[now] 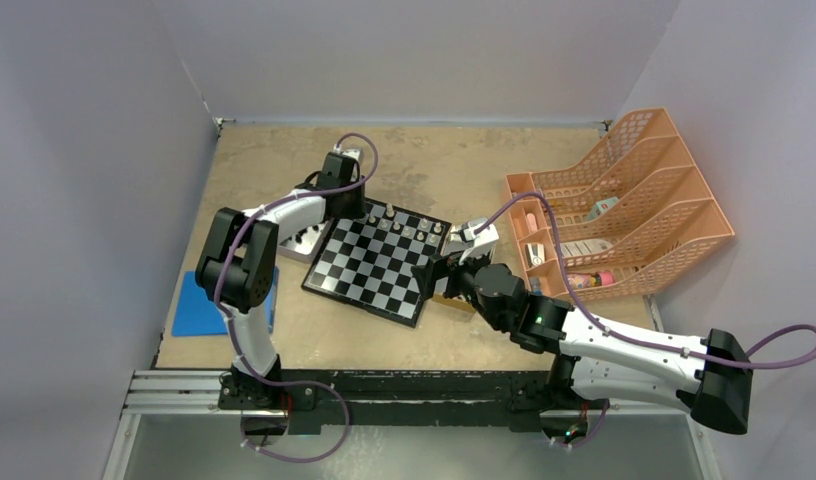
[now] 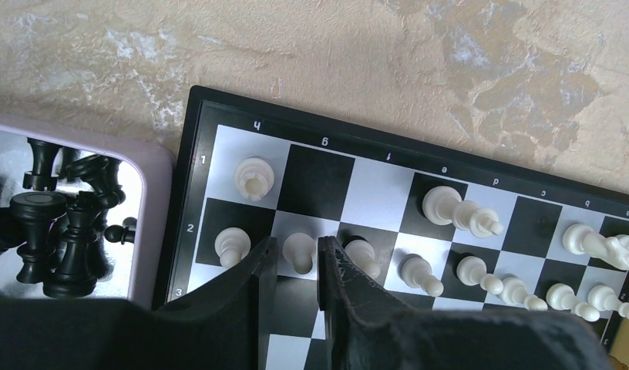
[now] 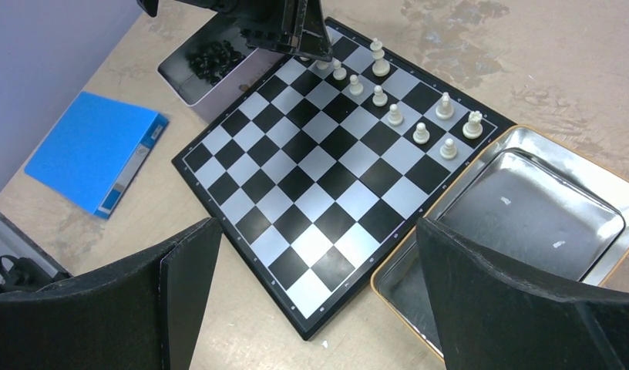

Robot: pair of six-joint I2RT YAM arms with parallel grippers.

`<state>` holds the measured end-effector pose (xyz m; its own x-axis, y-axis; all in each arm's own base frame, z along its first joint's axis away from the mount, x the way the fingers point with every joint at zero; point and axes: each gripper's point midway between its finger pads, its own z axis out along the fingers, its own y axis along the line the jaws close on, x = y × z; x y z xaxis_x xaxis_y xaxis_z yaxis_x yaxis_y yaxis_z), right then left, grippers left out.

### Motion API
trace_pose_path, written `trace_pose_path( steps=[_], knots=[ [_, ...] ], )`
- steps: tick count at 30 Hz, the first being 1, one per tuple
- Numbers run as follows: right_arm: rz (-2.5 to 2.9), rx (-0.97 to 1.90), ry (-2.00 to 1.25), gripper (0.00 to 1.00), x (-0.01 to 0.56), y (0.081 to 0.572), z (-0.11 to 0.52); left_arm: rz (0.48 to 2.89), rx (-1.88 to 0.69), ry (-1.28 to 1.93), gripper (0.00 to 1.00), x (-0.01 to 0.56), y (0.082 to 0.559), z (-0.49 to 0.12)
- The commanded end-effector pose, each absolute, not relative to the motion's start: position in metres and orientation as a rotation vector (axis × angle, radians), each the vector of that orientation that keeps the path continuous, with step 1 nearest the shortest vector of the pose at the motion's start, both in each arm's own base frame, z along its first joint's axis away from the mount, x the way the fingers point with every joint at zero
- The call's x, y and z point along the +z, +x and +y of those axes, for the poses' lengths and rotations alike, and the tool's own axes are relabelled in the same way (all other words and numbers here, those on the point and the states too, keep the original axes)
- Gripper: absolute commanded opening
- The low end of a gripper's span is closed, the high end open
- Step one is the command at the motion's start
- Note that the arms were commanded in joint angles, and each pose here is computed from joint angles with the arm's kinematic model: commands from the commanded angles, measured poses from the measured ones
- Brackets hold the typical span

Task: Set up the chess pieces on the board
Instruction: Place the chess piece on the chessboard.

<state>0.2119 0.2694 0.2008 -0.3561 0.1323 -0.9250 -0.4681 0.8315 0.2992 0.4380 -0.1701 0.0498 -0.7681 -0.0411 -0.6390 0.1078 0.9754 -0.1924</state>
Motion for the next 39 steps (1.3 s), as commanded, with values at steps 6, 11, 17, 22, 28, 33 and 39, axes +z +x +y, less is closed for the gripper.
trace_pose_path(
  steps=[6, 11, 17, 22, 28, 33, 39],
  knots=[
    [1.815, 0.654, -0.223, 0.99, 0.209, 0.215, 0.273, 2.401, -0.298, 0.075, 0.26, 0.062, 0.444, -0.176],
    [1.814, 0.66, -0.225, 0.99, 0.21, 0.215, 0.274, 2.39, -0.294, 0.074, 0.26, 0.07, 0.444, -0.176],
    [1.821, 0.666, -0.226, 0.99, 0.208, 0.214, 0.275, 2.371, -0.31, 0.071, 0.28, 0.082, 0.446, -0.177],
    [1.834, 0.659, -0.21, 0.99, 0.204, 0.215, 0.276, 2.325, -0.334, 0.051, 0.3, 0.108, 0.445, -0.178],
    [1.891, 0.59, -0.126, 0.99, 0.193, 0.224, 0.271, 2.242, -0.404, 0.052, 0.35, 0.16, 0.437, -0.182],
    [1.976, 0.526, -0.025, 0.96, 0.175, 0.24, 0.256, 2.148, -0.496, 0.108, 0.43, 0.22, 0.412, -0.185],
    [2.062, 0.463, 0.049, 0.71, 0.154, 0.266, 0.222, 2.077, -0.604, 0.195, 0.64, 0.268, 0.361, -0.184]
  ],
)
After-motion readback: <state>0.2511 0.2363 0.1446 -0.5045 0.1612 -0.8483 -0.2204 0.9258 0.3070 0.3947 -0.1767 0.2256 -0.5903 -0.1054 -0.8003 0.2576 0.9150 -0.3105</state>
